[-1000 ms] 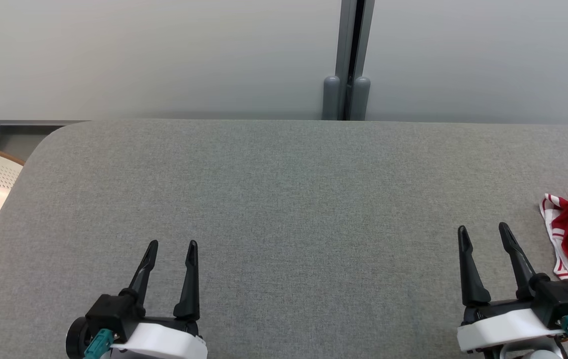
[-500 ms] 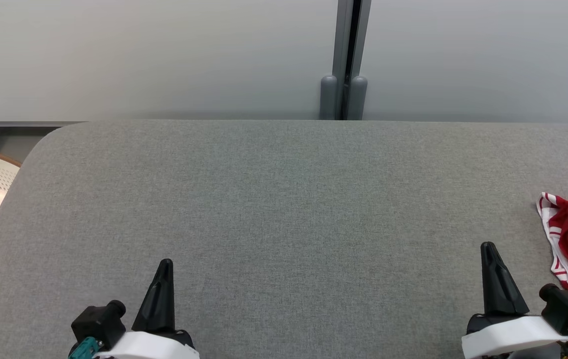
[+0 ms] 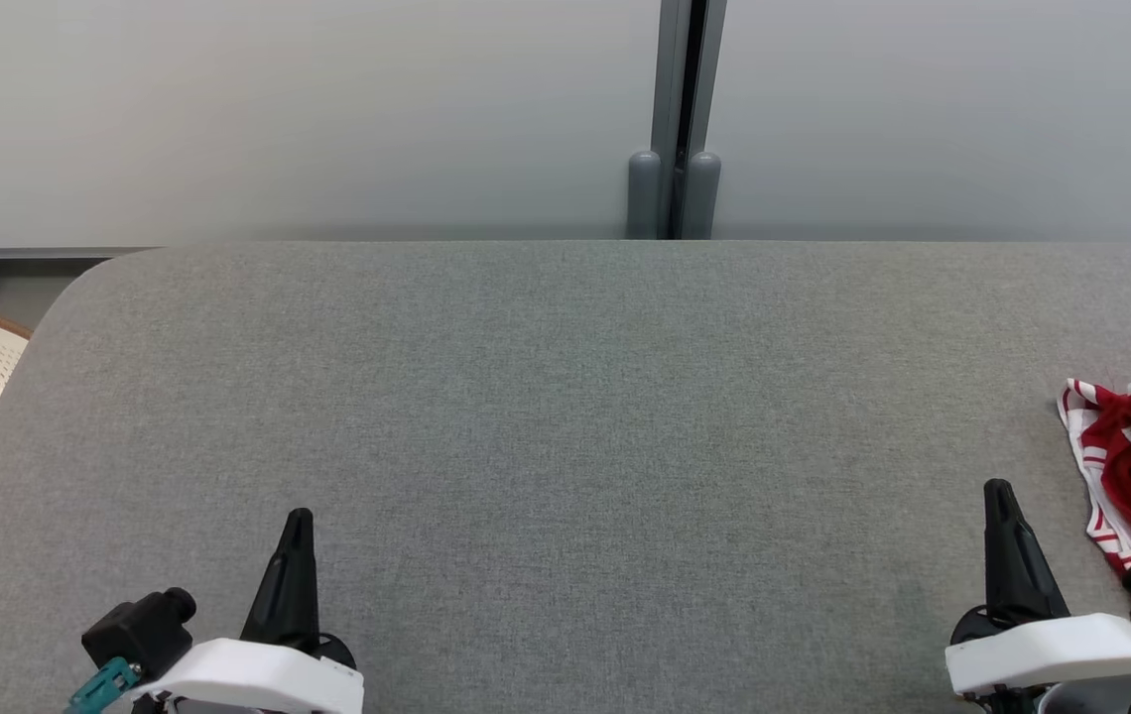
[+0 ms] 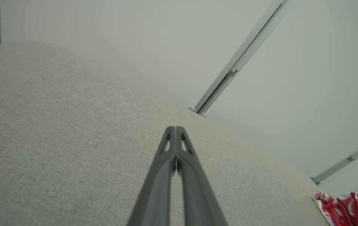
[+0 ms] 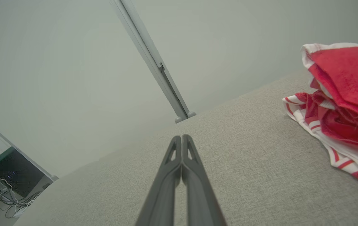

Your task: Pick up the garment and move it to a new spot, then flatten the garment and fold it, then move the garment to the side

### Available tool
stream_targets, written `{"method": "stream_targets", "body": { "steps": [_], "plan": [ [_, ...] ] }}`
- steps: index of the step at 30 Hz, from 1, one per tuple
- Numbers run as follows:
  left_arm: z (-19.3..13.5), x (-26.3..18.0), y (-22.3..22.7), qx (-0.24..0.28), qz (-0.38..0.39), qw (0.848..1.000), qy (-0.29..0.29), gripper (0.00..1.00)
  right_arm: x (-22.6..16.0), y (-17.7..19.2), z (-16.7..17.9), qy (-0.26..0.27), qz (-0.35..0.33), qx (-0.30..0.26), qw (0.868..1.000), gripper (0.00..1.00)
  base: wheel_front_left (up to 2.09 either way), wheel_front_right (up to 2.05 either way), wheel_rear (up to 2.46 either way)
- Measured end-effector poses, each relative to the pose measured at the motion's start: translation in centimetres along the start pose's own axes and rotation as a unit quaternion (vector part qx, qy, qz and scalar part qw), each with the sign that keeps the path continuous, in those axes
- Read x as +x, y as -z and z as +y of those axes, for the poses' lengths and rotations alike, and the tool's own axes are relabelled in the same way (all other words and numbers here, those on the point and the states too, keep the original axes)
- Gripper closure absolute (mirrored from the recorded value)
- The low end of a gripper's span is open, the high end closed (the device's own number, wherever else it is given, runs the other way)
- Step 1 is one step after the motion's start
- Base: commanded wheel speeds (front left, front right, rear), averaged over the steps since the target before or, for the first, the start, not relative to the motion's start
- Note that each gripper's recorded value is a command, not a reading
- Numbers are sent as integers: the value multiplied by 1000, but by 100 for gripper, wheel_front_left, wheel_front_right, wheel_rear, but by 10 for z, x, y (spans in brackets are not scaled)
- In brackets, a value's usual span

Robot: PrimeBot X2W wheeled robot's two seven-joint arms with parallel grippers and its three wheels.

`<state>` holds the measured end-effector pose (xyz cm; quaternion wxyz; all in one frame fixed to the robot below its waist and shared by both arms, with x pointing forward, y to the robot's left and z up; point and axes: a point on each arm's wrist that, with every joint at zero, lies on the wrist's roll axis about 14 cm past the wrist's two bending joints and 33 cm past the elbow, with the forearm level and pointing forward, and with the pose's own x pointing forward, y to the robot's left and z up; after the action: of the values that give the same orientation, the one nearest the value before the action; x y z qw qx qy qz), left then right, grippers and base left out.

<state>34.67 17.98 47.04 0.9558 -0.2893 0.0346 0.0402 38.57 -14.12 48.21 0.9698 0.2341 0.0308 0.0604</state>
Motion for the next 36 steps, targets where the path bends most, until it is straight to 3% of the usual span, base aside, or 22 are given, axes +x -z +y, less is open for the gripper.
{"method": "stream_targets", "body": {
  "steps": [18,36],
  "plan": [
    [5,10,-8,-120,6,993,-6,100,1,-8,-13,28,-6,135,990,100,0,0,0],
    [6,17,-15,-227,10,974,-3,100,0,-16,-23,42,-16,252,967,100,0,0,0]
  ]
}}
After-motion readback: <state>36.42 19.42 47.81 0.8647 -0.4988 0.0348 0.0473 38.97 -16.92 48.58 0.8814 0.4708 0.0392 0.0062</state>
